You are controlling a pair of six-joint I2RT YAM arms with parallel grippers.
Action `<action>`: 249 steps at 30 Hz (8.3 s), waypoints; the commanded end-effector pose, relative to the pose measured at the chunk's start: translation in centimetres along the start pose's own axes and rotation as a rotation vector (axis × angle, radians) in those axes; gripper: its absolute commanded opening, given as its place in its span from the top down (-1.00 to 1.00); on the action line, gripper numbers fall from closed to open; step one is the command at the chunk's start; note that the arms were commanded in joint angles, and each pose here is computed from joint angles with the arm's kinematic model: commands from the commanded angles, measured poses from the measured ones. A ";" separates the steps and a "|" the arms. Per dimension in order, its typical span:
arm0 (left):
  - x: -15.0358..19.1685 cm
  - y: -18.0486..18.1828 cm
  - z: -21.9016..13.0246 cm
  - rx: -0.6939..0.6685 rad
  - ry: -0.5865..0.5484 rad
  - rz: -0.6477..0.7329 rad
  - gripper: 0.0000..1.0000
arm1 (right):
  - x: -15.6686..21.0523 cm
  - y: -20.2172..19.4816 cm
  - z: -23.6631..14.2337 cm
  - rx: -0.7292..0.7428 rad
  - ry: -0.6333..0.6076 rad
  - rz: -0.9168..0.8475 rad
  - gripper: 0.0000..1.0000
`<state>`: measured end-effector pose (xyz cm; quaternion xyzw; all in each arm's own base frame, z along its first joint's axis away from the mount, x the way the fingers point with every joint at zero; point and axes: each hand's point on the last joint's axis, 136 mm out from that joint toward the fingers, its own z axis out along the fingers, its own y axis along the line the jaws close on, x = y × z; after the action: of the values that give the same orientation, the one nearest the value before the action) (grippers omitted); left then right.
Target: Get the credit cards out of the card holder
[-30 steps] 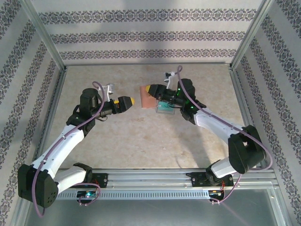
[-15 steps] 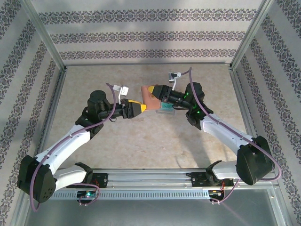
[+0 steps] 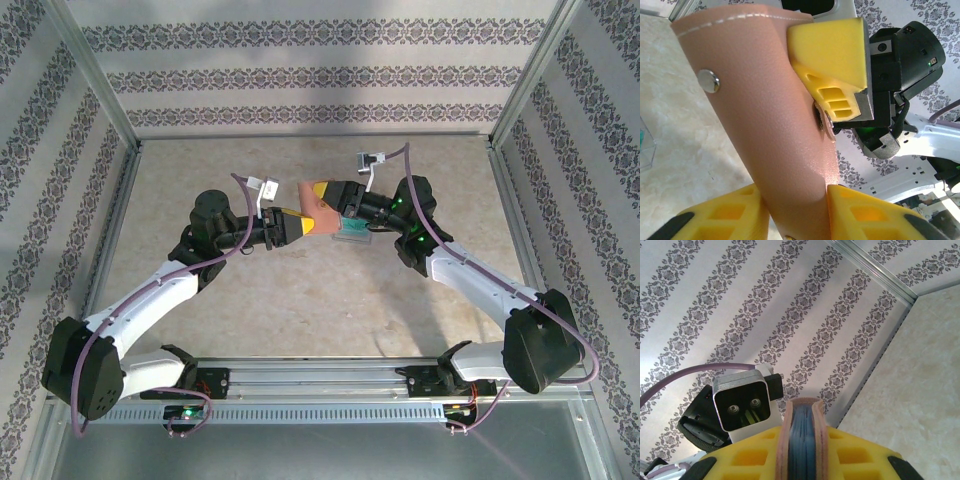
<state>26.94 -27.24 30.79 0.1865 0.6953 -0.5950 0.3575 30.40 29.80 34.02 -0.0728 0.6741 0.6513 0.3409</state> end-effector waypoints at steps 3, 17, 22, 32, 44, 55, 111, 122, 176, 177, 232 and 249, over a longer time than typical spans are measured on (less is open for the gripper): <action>-1.1 -1.6 0.3 0.058 -0.026 0.063 0.31 | 1.0 2.6 0.5 -0.093 0.045 -0.029 0.73; -1.4 -1.5 0.6 0.074 -0.034 0.053 0.47 | 1.6 2.3 1.1 -0.093 0.058 -0.018 0.73; -1.3 -1.4 0.5 0.056 -0.034 0.058 0.62 | 1.8 1.1 0.8 -0.033 0.055 -0.027 0.42; 0.9 3.3 -1.7 -0.307 0.057 0.150 0.78 | 1.7 -3.2 -3.2 0.429 -0.001 -0.168 -0.11; 1.4 4.2 -1.2 -0.305 0.074 0.152 0.75 | 4.5 -2.5 -2.3 0.688 0.113 -0.290 0.10; 1.7 3.7 -0.8 -0.262 0.072 0.137 0.75 | 5.3 -2.8 0.4 0.713 0.167 -0.249 0.31; 0.1 -0.5 -0.8 -0.143 0.002 0.234 0.74 | 5.4 -8.2 -2.7 0.947 0.202 -0.237 0.90; 0.6 2.0 -1.2 -0.276 0.033 0.200 0.76 | 3.9 -7.3 -4.9 0.935 0.141 -0.261 0.66; 0.9 -3.4 0.0 0.041 0.095 0.209 0.74 | 4.6 -1.0 -6.1 0.110 0.120 -0.278 0.15; 0.8 -3.7 0.0 0.053 0.093 0.210 0.74 | 4.7 -1.0 -6.0 0.103 0.124 -0.277 0.19; 0.6 2.6 -0.7 -0.284 0.033 0.058 -0.99 | 4.9 -4.6 -6.2 0.392 0.036 -0.219 1.00; 1.7 4.3 0.6 -0.317 0.083 0.029 -0.66 | 4.7 -3.7 -5.5 0.401 0.032 -0.235 1.00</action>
<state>28.82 -26.56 25.52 0.1507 0.7967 -0.4673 0.3524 26.56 25.32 25.03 -0.0836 0.8011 0.4533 0.3818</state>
